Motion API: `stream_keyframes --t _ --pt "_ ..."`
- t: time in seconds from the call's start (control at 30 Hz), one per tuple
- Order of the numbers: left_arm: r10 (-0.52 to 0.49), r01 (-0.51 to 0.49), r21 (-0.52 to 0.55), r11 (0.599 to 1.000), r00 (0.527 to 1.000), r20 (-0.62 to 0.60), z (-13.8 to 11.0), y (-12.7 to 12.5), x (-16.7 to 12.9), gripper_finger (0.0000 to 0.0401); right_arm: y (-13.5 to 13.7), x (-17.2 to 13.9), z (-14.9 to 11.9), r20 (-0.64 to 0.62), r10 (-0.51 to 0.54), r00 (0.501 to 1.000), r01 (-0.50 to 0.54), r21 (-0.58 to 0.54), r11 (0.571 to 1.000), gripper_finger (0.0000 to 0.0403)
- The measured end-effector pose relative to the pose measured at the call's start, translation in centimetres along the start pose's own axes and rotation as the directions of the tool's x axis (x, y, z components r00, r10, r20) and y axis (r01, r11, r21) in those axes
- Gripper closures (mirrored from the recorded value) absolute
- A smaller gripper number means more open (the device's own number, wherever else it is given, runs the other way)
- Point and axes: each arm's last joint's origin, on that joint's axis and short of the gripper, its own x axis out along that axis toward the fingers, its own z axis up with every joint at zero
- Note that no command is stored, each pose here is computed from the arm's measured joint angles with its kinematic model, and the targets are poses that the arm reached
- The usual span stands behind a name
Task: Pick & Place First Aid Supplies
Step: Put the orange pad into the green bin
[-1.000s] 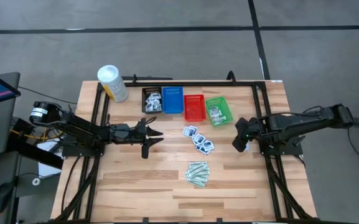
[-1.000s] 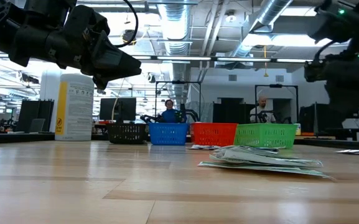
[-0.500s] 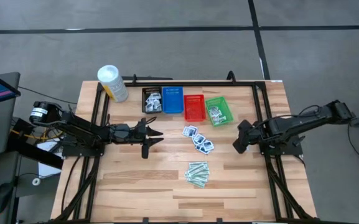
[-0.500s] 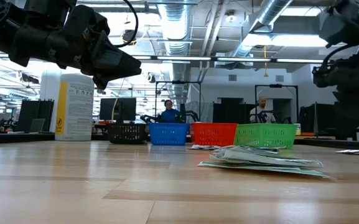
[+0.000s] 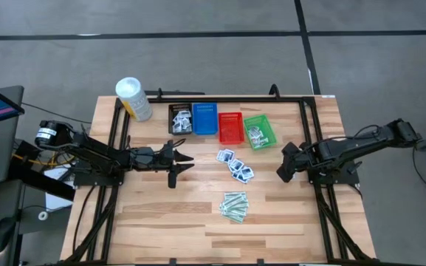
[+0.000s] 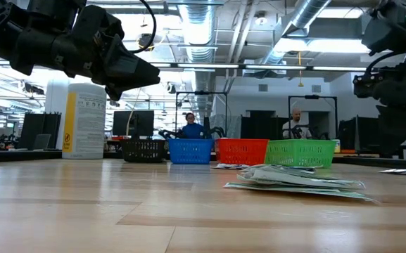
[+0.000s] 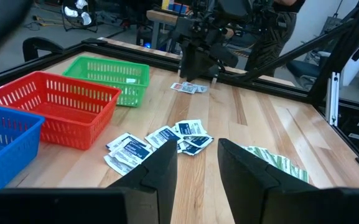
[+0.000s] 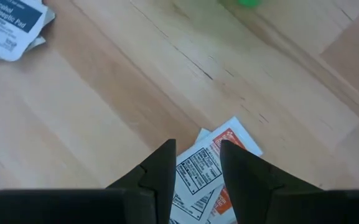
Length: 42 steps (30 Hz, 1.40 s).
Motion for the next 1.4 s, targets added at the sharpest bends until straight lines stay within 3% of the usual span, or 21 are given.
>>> stream_keyframes --t 0.3,0.5,0.9,1.4 --pt "-0.036 0.036 0.05 0.998 0.999 -0.007 0.0 -0.1 0.0 0.0285 0.0 0.0 0.0 -0.013 0.008 1.0 -0.008 -0.008 1.0 0.0283" --pt "-0.076 0.076 0.053 0.996 0.997 -0.015 0.0 -0.2 0.0 0.0285 0.0 0.0 -0.1 -0.027 0.011 1.0 -0.008 0.095 0.995 0.0283" --pt "-0.118 0.12 0.161 0.98 0.993 -0.022 -0.1 -0.3 0.0 0.0285 -0.3 0.2 -0.4 -0.068 -0.044 0.997 0.055 0.173 0.983 0.0283" --pt "-0.093 0.091 0.206 0.974 0.996 0.001 0.2 0.2 0.1 0.0285 1.1 2.6 -0.3 -0.122 -0.138 0.983 0.154 0.132 0.979 0.0283"
